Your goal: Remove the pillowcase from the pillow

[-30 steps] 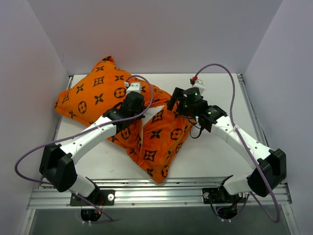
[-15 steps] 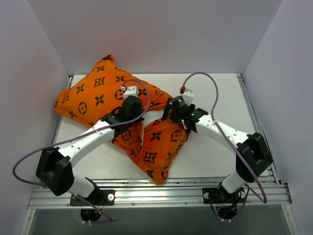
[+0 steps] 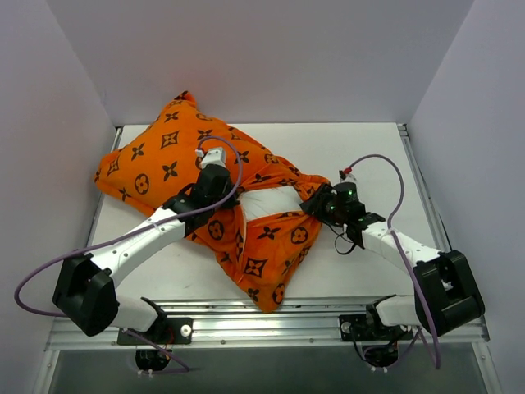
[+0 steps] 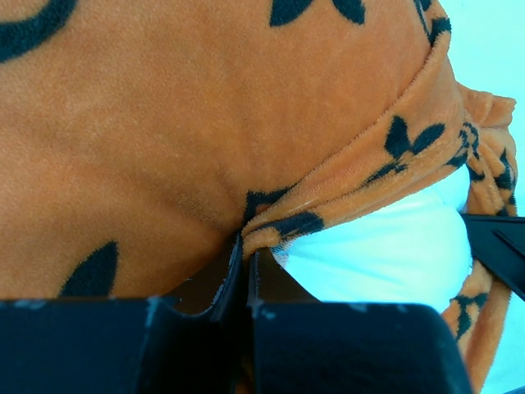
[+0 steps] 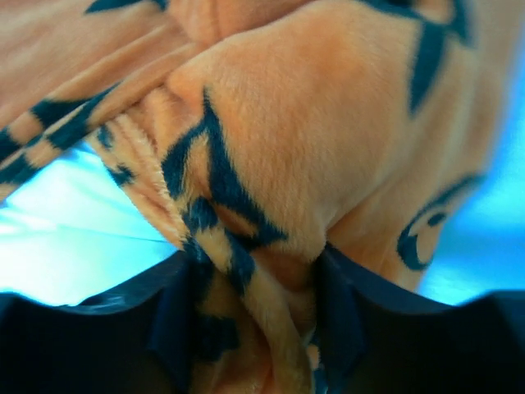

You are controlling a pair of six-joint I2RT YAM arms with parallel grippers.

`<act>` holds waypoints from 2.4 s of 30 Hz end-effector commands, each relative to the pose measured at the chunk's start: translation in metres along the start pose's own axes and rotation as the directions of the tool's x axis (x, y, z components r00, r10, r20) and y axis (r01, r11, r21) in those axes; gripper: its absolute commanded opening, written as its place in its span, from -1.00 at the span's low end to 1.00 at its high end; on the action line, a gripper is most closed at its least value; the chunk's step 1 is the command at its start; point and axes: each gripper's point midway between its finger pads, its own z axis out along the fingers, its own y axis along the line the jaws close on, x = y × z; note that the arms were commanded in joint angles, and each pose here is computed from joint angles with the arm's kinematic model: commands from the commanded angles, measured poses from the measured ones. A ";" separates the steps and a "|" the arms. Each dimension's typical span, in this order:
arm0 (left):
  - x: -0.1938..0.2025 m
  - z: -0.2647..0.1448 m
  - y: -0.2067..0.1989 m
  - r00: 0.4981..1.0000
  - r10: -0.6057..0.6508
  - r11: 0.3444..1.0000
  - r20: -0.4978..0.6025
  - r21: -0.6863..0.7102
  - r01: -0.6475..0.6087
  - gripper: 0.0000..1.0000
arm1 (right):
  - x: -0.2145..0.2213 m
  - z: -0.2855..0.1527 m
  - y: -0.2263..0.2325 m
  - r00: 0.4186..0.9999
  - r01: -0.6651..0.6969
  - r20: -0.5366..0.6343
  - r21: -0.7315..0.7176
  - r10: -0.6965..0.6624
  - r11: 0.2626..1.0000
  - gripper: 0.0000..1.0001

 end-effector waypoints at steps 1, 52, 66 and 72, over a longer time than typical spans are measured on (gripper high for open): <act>0.036 -0.015 0.076 0.981 0.095 0.963 -0.167 -0.236 -0.133 -0.93 | 0.035 0.009 -0.027 0.989 0.051 -0.134 -0.030 -0.054 0.998 -0.17; 0.002 -0.009 -0.043 0.986 0.165 0.955 -0.036 -0.245 -0.168 0.67 | 0.044 -0.036 0.163 0.926 0.357 0.120 -0.592 -0.358 0.723 -1.00; 0.054 0.026 -0.040 0.973 0.139 0.960 -0.185 -0.218 -0.178 -0.68 | 0.042 -0.036 0.165 0.911 0.398 0.145 -0.554 -0.386 0.732 -1.00; 0.017 0.011 -0.023 0.982 0.147 0.950 -0.120 -0.258 -0.174 -0.95 | 0.023 -0.025 0.123 0.910 0.415 0.131 -0.326 -0.394 0.850 -1.00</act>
